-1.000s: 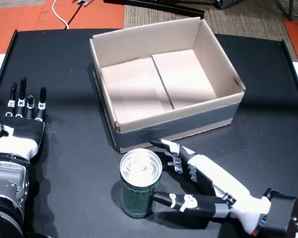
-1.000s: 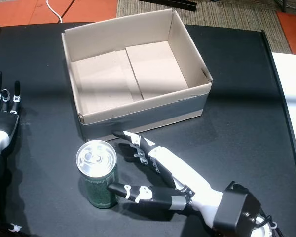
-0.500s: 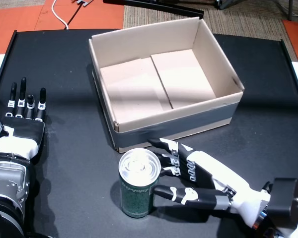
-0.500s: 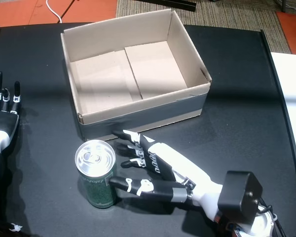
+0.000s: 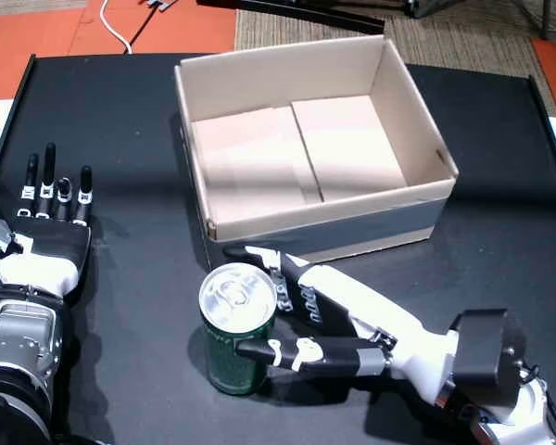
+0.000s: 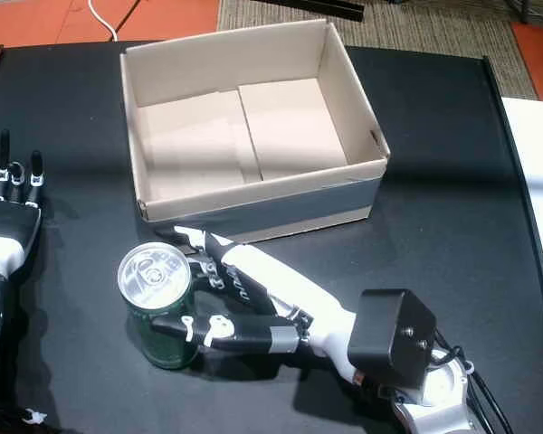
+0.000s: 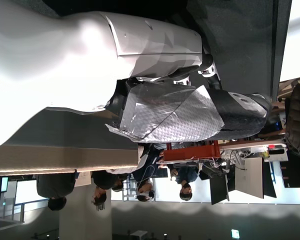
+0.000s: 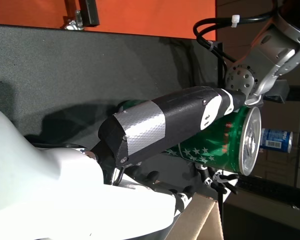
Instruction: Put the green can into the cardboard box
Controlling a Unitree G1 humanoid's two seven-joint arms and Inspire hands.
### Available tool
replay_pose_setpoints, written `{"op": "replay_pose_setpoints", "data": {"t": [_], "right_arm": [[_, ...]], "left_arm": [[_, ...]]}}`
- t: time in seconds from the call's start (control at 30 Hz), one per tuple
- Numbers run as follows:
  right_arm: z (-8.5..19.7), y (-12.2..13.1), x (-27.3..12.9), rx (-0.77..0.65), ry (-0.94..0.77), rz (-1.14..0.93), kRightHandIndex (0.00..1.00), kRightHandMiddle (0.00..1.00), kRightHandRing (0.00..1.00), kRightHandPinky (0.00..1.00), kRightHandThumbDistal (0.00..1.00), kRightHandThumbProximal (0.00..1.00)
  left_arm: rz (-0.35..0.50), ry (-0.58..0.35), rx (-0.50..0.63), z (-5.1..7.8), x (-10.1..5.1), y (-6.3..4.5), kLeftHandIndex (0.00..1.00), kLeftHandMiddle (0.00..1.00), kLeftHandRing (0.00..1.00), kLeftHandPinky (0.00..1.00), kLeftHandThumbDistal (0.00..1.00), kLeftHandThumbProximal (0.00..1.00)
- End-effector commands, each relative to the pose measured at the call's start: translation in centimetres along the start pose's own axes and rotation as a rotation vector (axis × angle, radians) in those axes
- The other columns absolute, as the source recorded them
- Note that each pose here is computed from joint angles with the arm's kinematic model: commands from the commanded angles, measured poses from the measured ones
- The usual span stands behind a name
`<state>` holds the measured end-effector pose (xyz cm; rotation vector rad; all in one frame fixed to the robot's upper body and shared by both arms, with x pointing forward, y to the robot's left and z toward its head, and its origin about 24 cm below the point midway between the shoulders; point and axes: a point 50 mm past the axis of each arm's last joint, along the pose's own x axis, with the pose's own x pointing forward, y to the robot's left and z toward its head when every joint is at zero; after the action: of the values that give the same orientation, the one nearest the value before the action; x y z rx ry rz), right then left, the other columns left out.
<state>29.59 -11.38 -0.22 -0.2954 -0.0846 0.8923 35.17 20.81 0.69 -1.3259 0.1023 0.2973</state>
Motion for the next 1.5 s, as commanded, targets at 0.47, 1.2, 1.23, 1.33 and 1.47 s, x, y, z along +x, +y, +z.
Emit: {"op": "replay_pose_setpoints", "data": {"t": [0.47,1.2,1.23,1.33,1.47], "right_arm": [[0.3,0.3,0.8,0.002,-0.002,0.052,0.86,0.90,0.93,0.99,1.00,0.64],[0.9,1.6,3.9,-0.028,0.107,0.225,0.79,0.83,0.87,0.90,1.00,0.55],[1.0,1.7,3.9,-0.016,0.104,0.225,0.78,0.82,0.86,0.89,1.00,0.54],[1.1,2.1,4.3,-0.002,0.097,0.231,0.75,0.74,0.75,0.76,1.00,0.36],[1.3,2.8,4.9,-0.008,0.088,0.218,0.26,0.30,0.35,0.41,0.23,0.10]], "left_arm": [[0.039,0.012,0.000,-0.7,-0.3,0.8,0.25,0.32,0.68,0.93,0.47,1.00],[0.049,0.000,-0.044,-1.2,-0.2,0.4,0.19,0.29,0.55,0.80,0.58,0.81],[0.047,0.001,-0.042,-1.2,-0.2,0.4,0.20,0.30,0.57,0.83,0.56,0.84],[0.039,0.003,-0.041,-1.2,-0.2,0.5,0.21,0.31,0.58,0.86,0.52,0.86],[0.045,-0.001,-0.034,-1.2,-0.2,0.5,0.21,0.30,0.59,0.86,0.50,0.88]]}}
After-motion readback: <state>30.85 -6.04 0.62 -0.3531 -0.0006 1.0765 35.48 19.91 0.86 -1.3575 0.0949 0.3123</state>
